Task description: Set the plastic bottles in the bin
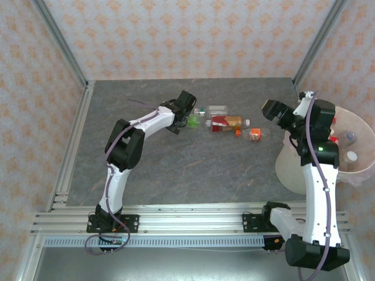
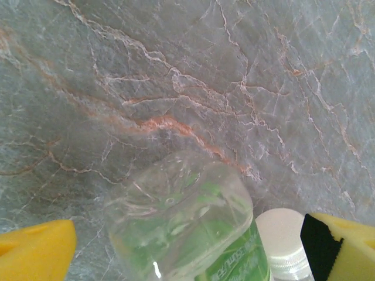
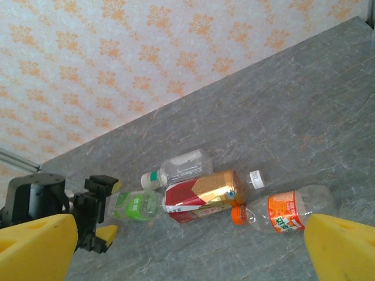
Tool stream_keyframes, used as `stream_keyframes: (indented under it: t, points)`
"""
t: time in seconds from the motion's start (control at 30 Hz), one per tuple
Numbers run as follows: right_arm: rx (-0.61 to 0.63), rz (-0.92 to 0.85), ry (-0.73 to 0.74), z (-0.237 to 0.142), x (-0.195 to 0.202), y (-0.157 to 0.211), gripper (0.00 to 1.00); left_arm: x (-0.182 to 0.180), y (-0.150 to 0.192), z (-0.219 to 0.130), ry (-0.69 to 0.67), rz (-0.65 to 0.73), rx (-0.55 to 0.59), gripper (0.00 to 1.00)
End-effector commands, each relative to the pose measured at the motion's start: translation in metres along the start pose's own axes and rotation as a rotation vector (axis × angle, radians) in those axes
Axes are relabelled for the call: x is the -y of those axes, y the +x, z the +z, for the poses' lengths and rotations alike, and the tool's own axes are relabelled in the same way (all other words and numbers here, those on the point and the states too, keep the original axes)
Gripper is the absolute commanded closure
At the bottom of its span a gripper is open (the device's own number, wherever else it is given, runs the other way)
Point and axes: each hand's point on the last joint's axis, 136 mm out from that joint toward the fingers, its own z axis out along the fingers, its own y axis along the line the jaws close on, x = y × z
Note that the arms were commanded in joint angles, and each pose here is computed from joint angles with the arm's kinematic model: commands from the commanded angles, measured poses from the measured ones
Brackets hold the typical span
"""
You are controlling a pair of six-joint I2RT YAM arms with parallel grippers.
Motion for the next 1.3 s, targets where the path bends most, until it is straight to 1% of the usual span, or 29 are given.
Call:
stream_keyframes:
  t: [0.0, 0.2, 0.3, 0.4, 0.5, 0.63, 0.73, 0.83, 0.9, 1.07, 1.27]
  points:
    - [-0.029, -0.018, -0.015, -0.002, -0.002, 0.011, 0.01, -0.009, -0.017, 0.005, -0.085, -0.006, 0.076, 0.0]
    - [-0.047, -0.016, -0.01, 0.0, 0.001, 0.017, 0.01, -0.008, -0.012, 0.02, -0.082, -0.026, 0.066, 0.04]
    - [-0.05, -0.019, -0.01, 0.001, 0.002, 0.019, 0.01, -0.009, -0.008, 0.027, -0.076, -0.016, 0.05, 0.1]
    - [-0.053, -0.02, -0.008, 0.001, 0.003, 0.02, 0.01, -0.012, -0.005, 0.031, -0.068, -0.007, 0.028, 0.19]
    - [-0.049, -0.019, -0.013, 0.002, 0.003, 0.02, 0.01, -0.009, -0.002, 0.033, -0.029, 0.011, -0.004, 0.28]
    - [-0.039, -0.001, -0.046, 0.007, -0.001, 0.019, 0.01, -0.01, -0.005, 0.03, -0.01, 0.034, 0.0, 0.41]
    - [-0.037, 0.008, -0.079, 0.008, -0.007, 0.019, 0.01, -0.012, -0.009, 0.026, -0.001, 0.051, 0.006, 0.46]
    - [-0.038, 0.001, -0.096, 0.009, -0.01, 0.02, 0.01, -0.01, -0.013, 0.018, 0.023, 0.065, 0.005, 0.5]
    - [-0.044, 0.006, -0.11, 0.01, -0.013, 0.022, 0.01, -0.005, -0.012, 0.012, 0.056, 0.072, -0.016, 0.51]
    - [-0.067, 0.035, -0.173, 0.013, -0.023, 0.029, 0.01, 0.008, -0.017, -0.015, 0.14, 0.125, -0.026, 0.55]
    - [-0.083, -0.019, -0.26, 0.018, -0.048, 0.04, 0.01, 0.033, -0.015, -0.055, 0.302, 0.241, -0.069, 0.58]
